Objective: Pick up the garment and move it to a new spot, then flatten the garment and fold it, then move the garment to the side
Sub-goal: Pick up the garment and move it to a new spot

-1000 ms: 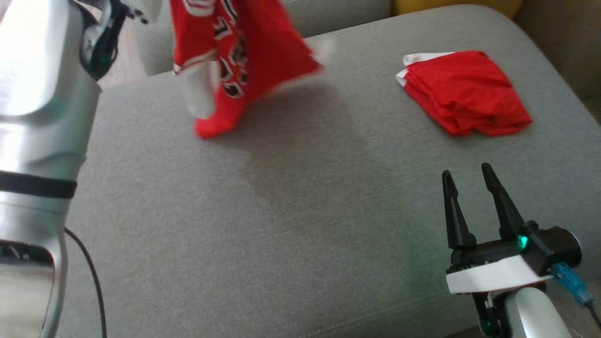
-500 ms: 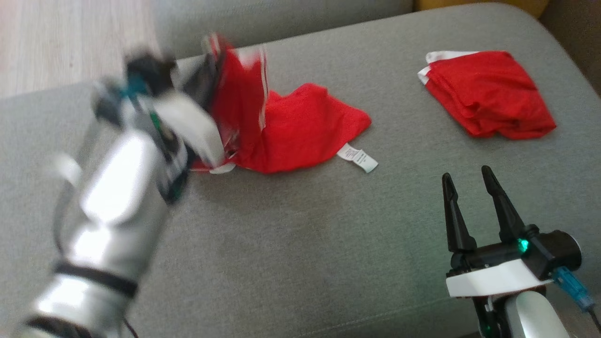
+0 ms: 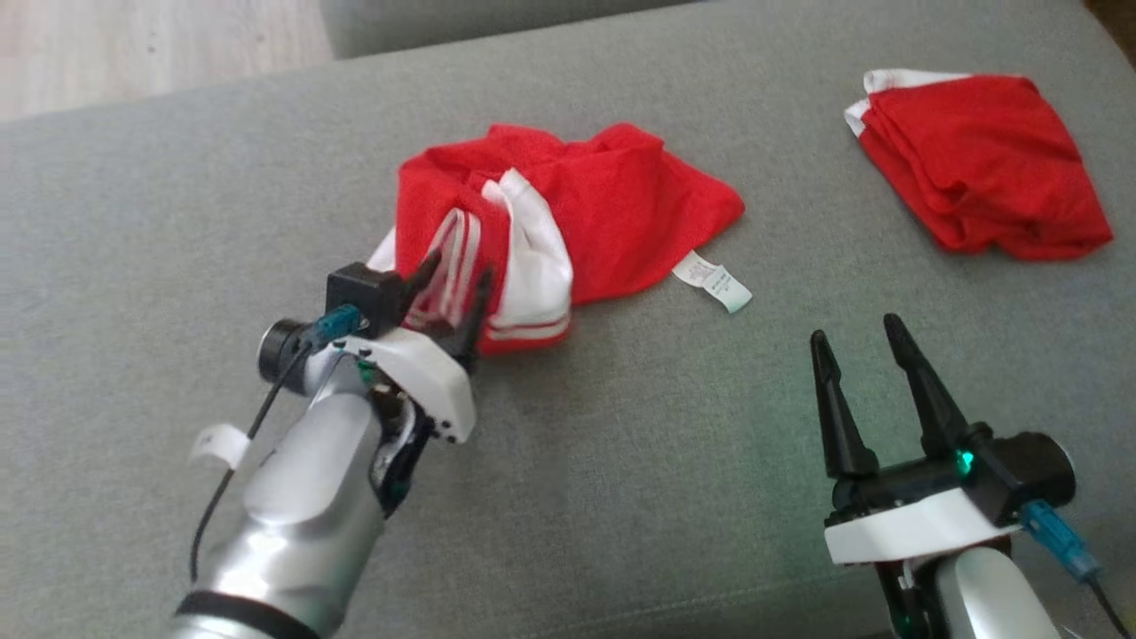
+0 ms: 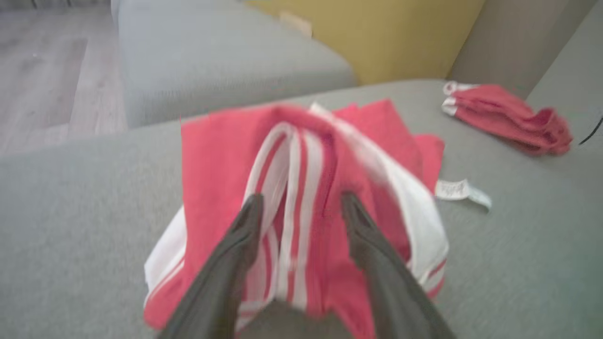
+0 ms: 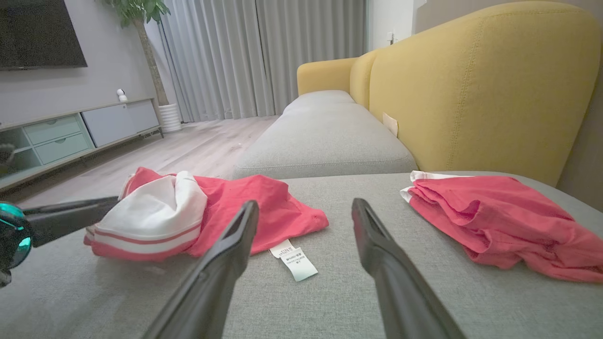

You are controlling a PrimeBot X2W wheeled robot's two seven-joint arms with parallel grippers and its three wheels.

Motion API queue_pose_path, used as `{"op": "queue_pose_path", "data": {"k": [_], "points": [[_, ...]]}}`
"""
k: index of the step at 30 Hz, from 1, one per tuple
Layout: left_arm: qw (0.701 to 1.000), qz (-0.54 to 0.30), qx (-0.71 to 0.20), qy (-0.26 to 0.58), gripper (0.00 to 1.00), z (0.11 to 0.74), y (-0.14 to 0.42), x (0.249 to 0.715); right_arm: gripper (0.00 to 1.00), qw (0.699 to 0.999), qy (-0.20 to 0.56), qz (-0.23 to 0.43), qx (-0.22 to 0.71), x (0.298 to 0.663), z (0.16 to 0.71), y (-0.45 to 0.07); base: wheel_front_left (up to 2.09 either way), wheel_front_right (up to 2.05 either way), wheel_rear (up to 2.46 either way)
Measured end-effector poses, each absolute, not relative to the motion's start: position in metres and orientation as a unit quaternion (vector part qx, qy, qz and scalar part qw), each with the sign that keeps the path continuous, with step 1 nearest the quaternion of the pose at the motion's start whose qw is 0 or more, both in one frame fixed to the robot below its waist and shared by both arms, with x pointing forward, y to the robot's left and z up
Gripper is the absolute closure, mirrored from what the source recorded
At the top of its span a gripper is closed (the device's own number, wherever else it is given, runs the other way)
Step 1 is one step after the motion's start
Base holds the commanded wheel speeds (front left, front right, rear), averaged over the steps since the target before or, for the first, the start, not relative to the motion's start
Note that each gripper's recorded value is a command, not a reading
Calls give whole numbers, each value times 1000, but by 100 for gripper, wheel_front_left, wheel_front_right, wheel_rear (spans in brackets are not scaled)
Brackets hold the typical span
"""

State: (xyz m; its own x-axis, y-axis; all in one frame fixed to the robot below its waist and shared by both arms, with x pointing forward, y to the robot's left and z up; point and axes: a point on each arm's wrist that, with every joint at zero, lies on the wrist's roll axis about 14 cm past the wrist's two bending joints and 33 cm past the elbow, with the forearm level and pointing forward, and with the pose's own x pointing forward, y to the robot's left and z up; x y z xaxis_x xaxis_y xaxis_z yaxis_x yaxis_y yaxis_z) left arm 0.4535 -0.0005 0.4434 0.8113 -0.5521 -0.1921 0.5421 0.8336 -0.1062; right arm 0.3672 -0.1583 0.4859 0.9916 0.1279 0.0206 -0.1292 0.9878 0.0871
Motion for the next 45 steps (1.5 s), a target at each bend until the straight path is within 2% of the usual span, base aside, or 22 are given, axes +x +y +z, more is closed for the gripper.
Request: {"op": "queue_pose_path", "data": {"k": [6,14,18,24,35,45], "points": [[964,-260,-39,31,0,486,8,424,0,996,-19,75,47,357,494,-151,0,0,0],[987,-146,-62,-16,0,506,75,378,0,994,-34,85,51,341,503,-143,0,0,0],[991,-94,-85,-40,0,517,107,359,0,993,-46,91,54,339,510,-139,0,0,0],[995,-40,-68,-55,0,517,140,326,0,994,-40,78,65,323,504,-146,0,0,0],[999,-22,-21,-40,0,502,151,284,0,992,-42,90,78,313,505,-138,0,0,0],[999,-11,-17,-34,0,497,154,276,0,990,-36,110,82,316,503,-125,0,0,0]]}}
